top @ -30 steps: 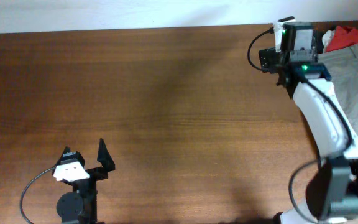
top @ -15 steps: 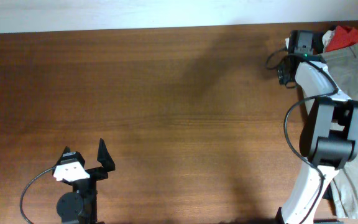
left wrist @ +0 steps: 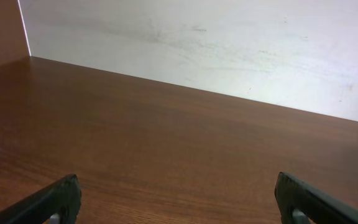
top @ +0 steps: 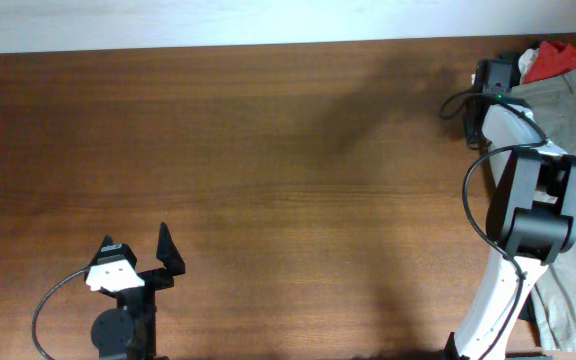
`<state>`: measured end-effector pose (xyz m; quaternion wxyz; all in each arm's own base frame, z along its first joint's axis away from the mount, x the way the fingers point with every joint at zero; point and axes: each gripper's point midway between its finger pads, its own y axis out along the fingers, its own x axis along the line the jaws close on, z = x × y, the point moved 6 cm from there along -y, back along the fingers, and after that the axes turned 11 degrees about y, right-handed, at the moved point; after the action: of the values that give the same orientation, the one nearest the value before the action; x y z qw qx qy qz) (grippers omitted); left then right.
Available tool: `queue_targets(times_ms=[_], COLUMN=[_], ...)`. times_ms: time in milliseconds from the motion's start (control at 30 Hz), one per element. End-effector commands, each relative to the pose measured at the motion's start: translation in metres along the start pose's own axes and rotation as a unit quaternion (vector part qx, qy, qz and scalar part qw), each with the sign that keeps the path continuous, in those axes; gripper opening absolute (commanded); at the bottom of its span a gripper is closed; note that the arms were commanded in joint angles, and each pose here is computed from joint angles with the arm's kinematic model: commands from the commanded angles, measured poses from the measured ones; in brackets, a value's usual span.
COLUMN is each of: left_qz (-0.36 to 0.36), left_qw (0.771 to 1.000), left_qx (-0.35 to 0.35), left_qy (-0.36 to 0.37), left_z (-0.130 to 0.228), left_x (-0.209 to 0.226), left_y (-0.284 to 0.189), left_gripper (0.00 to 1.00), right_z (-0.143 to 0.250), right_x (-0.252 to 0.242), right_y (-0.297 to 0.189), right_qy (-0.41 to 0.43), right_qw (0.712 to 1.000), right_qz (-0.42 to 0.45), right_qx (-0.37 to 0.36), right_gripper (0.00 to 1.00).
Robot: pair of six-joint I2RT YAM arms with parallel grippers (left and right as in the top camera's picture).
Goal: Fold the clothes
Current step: 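Reach the right gripper to the khaki trousers on the stack and grasp, then drag the khaki trousers left onto the table center with the right gripper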
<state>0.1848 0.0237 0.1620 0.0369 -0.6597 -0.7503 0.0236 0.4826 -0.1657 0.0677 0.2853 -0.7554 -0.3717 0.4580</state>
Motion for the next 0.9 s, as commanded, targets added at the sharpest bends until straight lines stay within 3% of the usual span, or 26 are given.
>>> queue_targets(times_ms=[0,33,100,200,400,567,733,800,867], left_qz=[0.003,0.003,0.003,0.003,0.003,0.003,0.003,0.003,0.003], left_qw=[1.0,1.0,1.0,1.0,1.0,1.0,1.0,1.0,1.0], left_qx=[0.001,0.001,0.001,0.001,0.001,0.001,0.001,0.001,0.001], left_qy=[0.003,0.003,0.003,0.003,0.003,0.003,0.003,0.003,0.003], left_z=[0.002,0.002,0.002,0.002,0.002,0.002,0.002,0.002,0.002], left_x=[-0.001,-0.001,-0.001,-0.001,-0.001,-0.001,-0.001,-0.001,-0.001], left_y=[0.0,0.0,0.0,0.0,0.0,0.0,0.0,0.0,0.0], left_gripper=[0.99,0.99,0.99,0.99,0.99,0.99,0.99,0.99,0.99], right_z=[0.001,0.001,0.002,-0.001,-0.037,-0.092,-0.106,-0.107,-0.11], right_x=[0.003,0.004,0.004,0.003,-0.005,-0.018,-0.02,-0.009,0.027], right_y=[0.008,0.008,0.007,0.006,-0.03,-0.119,-0.182,-0.188,-0.205], right_qy=[0.001,0.002,0.005,0.059,0.107,0.142,0.151,0.142,0.111], right_qw=[1.0,1.0,1.0,0.998,0.994,0.979,0.968,0.967,0.961], right_qz=[-0.007,-0.01,-0.01,-0.01,-0.013,-0.033,-0.028,-0.048,-0.126], right_qx=[0.004,0.004,0.006,0.001,-0.034,-0.144,-0.201,-0.206,-0.218], right_gripper=[0.61,0.54,0.27,0.03,0.04,0.04,0.04,0.04,0.04])
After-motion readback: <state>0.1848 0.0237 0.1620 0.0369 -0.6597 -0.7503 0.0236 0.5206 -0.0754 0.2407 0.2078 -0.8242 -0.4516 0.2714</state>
